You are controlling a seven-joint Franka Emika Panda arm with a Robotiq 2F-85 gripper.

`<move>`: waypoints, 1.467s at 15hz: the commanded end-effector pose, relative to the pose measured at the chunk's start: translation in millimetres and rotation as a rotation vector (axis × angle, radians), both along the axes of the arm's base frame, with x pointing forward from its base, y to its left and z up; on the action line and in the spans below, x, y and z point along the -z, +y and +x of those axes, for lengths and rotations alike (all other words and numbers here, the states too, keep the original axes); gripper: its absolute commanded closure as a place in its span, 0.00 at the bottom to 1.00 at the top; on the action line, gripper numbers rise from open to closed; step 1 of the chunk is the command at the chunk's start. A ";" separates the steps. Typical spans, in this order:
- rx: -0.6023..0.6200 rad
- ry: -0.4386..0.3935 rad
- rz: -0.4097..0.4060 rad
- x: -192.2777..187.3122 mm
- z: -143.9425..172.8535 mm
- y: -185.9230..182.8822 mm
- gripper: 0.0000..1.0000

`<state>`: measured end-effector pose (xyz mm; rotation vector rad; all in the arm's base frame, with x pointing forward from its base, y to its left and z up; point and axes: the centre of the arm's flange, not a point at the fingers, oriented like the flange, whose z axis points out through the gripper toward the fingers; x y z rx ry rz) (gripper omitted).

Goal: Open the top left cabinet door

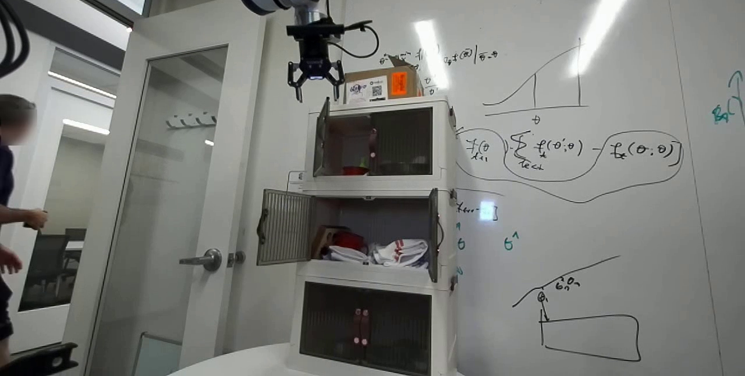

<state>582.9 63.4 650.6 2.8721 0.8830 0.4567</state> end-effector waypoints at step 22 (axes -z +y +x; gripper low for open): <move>-0.103 -0.076 0.208 26.8 12.7 47.1 0.00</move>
